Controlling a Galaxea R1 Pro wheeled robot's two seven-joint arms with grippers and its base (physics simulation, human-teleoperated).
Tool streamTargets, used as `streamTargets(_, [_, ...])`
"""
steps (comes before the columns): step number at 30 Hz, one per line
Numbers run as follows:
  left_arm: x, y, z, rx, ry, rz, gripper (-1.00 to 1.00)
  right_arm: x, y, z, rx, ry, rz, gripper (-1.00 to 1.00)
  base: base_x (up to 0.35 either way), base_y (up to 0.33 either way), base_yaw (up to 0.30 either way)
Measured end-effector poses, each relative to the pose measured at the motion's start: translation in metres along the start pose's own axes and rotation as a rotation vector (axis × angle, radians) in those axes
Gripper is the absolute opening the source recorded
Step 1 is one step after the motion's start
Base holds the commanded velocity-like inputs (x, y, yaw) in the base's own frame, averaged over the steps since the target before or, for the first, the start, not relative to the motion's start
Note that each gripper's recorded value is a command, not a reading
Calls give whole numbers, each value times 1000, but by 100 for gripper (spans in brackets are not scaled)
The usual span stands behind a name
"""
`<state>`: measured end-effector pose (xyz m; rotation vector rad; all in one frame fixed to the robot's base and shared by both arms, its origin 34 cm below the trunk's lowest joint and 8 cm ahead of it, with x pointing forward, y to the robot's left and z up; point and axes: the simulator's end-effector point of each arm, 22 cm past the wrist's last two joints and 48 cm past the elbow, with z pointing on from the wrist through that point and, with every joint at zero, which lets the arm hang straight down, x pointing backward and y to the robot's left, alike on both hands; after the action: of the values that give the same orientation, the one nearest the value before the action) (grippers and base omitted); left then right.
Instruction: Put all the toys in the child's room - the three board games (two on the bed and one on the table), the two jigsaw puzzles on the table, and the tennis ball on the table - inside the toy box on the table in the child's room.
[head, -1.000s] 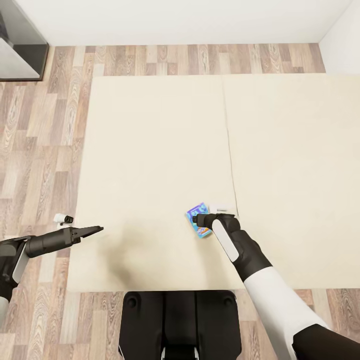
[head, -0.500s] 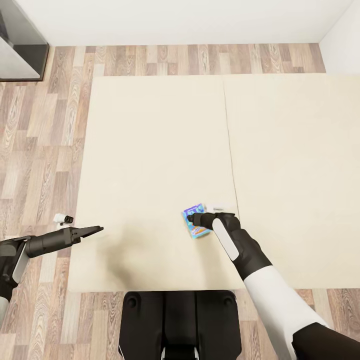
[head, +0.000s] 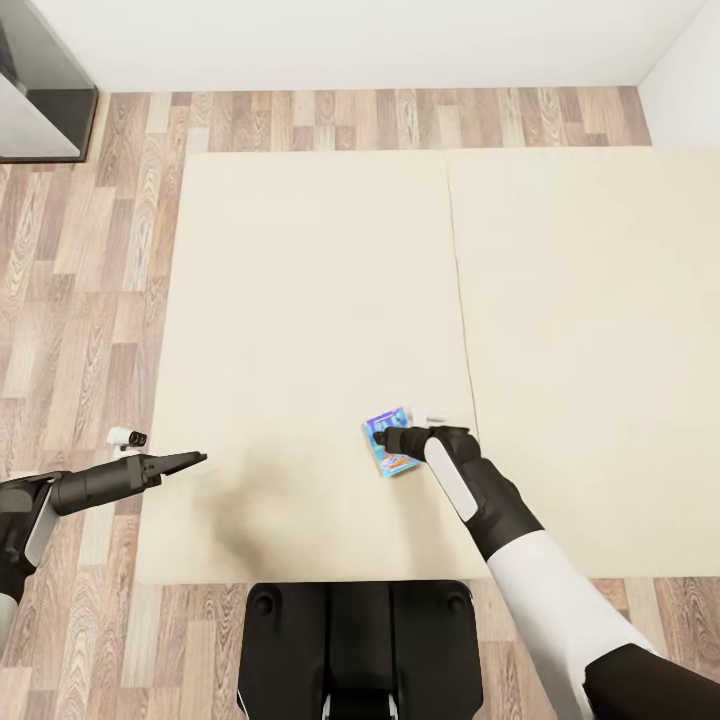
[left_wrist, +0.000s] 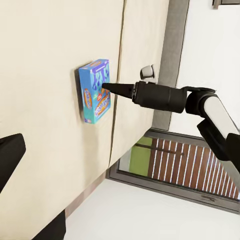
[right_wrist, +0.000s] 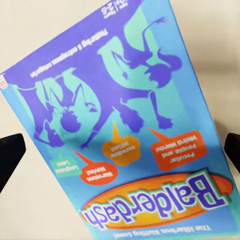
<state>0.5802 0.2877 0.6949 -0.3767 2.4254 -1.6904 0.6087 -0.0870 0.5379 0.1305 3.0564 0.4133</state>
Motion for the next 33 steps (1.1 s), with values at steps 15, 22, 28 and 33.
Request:
streamTargets(15, [0,0,0,0,0,0,100,7,10,3,-45,14,2,100,0,0,0])
streamTargets(22, [0,0,0,0,0,0,100,7,29,3,-82,15,6,100,0,0,0])
streamTargets(28, [0,0,0,0,0,0,100,8,41,2,-112,15,6,100,0,0,0])
streamTargets(33, [0,0,0,0,0,0,100,8,43,2,-117,15,7,100,0,0,0])
